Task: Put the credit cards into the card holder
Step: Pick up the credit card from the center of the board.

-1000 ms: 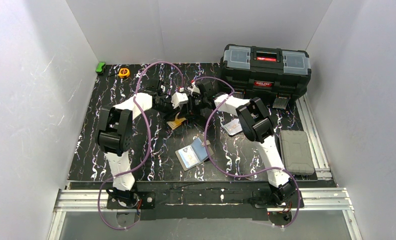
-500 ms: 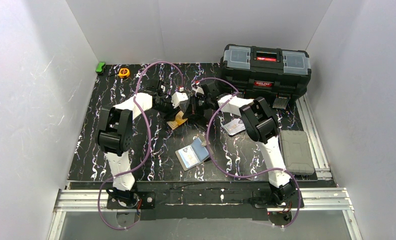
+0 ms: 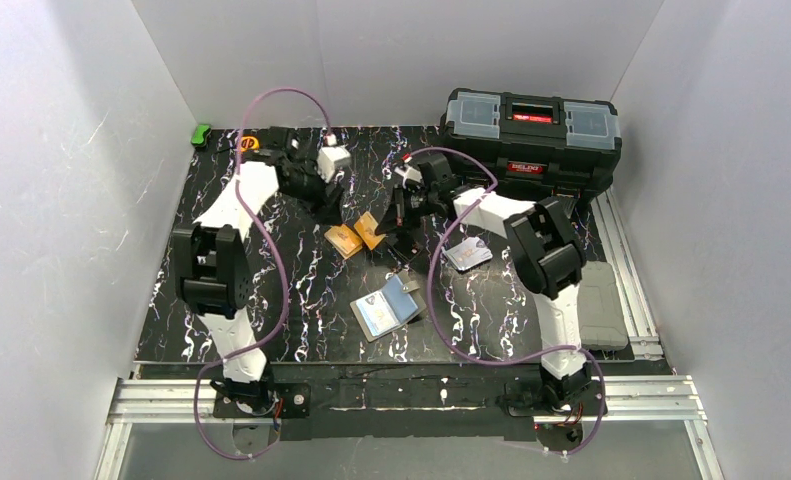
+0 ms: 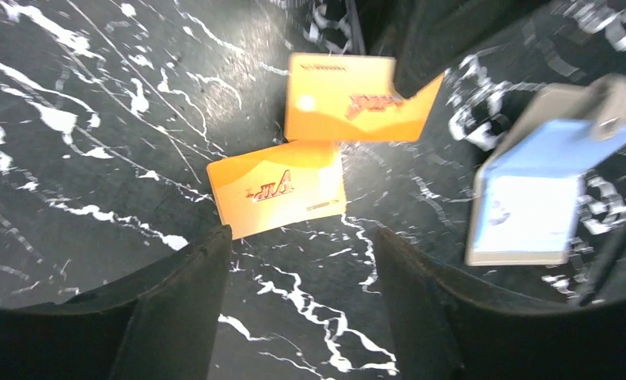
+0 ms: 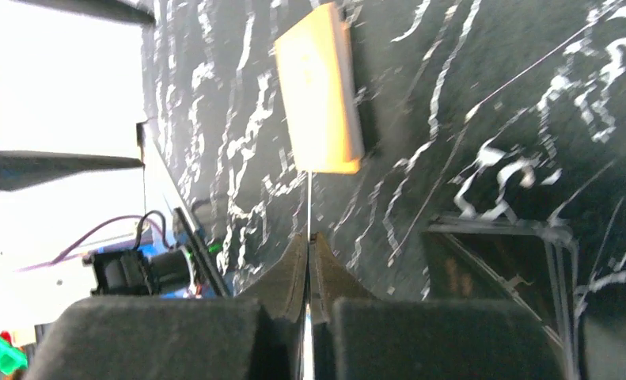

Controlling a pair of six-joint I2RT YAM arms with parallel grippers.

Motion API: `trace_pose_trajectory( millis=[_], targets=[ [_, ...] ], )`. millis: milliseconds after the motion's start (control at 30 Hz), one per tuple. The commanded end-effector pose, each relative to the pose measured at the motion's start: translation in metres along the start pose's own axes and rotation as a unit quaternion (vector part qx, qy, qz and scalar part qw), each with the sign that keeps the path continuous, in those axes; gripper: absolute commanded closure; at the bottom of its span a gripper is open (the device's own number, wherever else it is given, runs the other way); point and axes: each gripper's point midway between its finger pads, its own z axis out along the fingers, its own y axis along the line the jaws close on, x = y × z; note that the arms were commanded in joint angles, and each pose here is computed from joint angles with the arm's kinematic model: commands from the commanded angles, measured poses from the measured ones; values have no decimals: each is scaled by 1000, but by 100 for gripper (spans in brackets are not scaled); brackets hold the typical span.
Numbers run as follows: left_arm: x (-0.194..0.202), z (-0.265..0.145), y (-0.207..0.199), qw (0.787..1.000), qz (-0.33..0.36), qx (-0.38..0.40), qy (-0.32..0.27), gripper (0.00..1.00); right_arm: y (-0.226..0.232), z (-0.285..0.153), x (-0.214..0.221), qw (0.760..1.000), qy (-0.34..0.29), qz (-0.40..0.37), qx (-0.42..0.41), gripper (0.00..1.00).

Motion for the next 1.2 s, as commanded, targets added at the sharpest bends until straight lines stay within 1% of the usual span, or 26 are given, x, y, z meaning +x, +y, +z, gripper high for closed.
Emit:
trace_pose_trajectory(
  millis=[0, 33, 67, 100, 233, 300, 433, 567, 633, 733, 800, 867, 1000, 1167],
  targets=[
    [-48, -66, -46, 991, -58, 72, -94, 27, 73, -48, -13, 991, -33, -101, -85, 99],
    [-53, -71, -50, 989, -64, 83, -105, 17, 83, -55, -11, 988, -32, -111, -98, 99],
    [-58, -77, -56, 986, -66, 96, -116, 5, 94, -63, -9, 986, -31, -121, -110, 99],
    [-63, -82, -64, 983, -69, 111, -127, 2, 102, -69, -6, 984, -29, -131, -120, 99],
    [-79, -100, -87, 973, -84, 146, -158, 2, 140, -94, 12, 973, -19, -174, -151, 99],
    [-85, -111, -100, 967, -93, 160, -174, 2, 162, -108, 32, 966, -8, -203, -157, 99],
    [-94, -127, -121, 956, -108, 185, -201, 2, 187, -120, 60, 958, 8, -238, -160, 99],
    [-102, -145, -148, 938, -120, 233, -228, 2, 202, -128, 76, 953, 14, -256, -161, 99],
    [-103, -153, -162, 928, -126, 260, -236, 5, 209, -133, 79, 951, 11, -263, -163, 99],
    [-103, -165, -179, 915, -133, 293, -244, 14, 215, -141, 81, 949, 3, -270, -164, 99],
    [-102, -172, -188, 908, -135, 309, -248, 20, 217, -145, 81, 948, -2, -272, -163, 99],
    [-101, -177, -196, 904, -137, 319, -250, 25, 221, -148, 81, 947, -6, -277, -165, 99],
    [-97, -181, -205, 903, -134, 321, -251, 40, 229, -155, 79, 944, -18, -283, -170, 99],
    [-93, -180, -211, 907, -134, 316, -245, 44, 236, -158, 75, 942, -28, -285, -175, 99]
  ],
)
